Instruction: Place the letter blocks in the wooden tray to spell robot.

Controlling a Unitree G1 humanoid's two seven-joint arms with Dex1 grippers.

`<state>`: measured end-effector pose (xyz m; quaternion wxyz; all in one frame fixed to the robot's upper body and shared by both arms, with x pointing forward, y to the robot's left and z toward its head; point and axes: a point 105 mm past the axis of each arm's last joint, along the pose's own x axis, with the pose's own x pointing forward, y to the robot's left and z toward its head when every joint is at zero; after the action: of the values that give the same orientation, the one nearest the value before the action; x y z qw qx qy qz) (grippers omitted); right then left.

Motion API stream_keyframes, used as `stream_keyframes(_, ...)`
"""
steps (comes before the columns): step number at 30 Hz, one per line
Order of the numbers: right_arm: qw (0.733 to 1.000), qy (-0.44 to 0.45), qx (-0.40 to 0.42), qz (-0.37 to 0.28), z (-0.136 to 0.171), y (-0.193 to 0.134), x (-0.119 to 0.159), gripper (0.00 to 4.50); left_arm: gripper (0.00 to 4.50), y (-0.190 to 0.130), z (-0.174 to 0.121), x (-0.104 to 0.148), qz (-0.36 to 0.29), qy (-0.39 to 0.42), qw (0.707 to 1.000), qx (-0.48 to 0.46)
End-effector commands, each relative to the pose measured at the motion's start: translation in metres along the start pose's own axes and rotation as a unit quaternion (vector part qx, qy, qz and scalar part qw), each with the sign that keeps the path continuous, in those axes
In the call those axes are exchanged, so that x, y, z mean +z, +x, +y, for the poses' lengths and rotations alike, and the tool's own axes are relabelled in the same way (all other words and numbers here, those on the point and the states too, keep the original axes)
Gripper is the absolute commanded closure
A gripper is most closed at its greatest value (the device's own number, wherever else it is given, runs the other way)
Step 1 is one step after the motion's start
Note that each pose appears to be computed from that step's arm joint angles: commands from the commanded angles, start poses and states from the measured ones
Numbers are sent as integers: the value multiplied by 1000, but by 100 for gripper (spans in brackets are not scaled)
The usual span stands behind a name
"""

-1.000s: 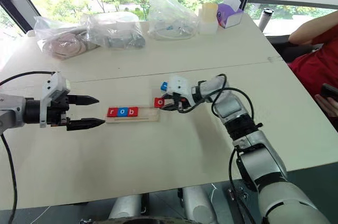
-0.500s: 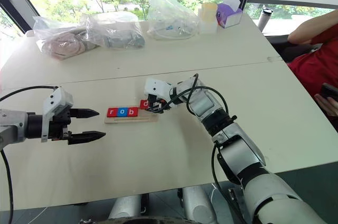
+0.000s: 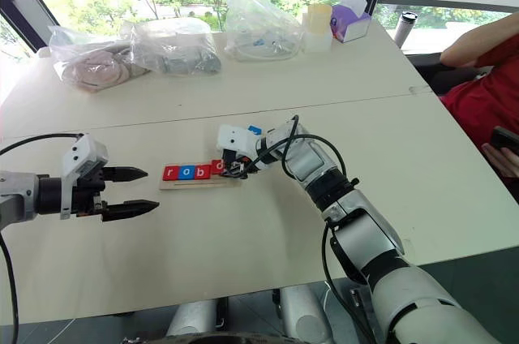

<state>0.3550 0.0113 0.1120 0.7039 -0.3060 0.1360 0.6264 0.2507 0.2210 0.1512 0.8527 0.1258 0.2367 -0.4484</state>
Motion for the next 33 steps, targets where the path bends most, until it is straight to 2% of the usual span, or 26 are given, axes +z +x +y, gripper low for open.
stream_keyframes(1,1000,-22,5,-13,3,0,11,337,0,-3,2,8,-13,15,1000,10)
stream_keyframes(6,1000,-18,8,-14,5,1,11,337,0,-1,4,9,-15,16,1000,12)
stream_keyframes(10,1000,-18,6,-15,6,4,11,144,0,0,6,9,-19,16,1000,15)
stream_keyframes(12,1000,-17,-3,-18,4,4,14,33,0,0,6,10,-20,16,1000,16)
stream_keyframes(13,1000,-18,-6,-20,3,4,15,4,0,0,6,10,-20,16,1000,16)
stream_keyframes(21,998,-24,-49,-44,-13,-18,26,4,0,1,7,11,-24,18,999,18)
stream_keyframes(25,990,-50,-121,-43,-32,-38,20,4,0,1,7,14,-26,21,999,17)
stream_keyframes(30,972,-3,-225,-66,-64,-63,11,4,0,3,9,24,-54,25,998,21)
stream_keyframes(33,958,86,-267,-62,-76,-69,-16,4,0,5,13,32,-64,36,997,27)
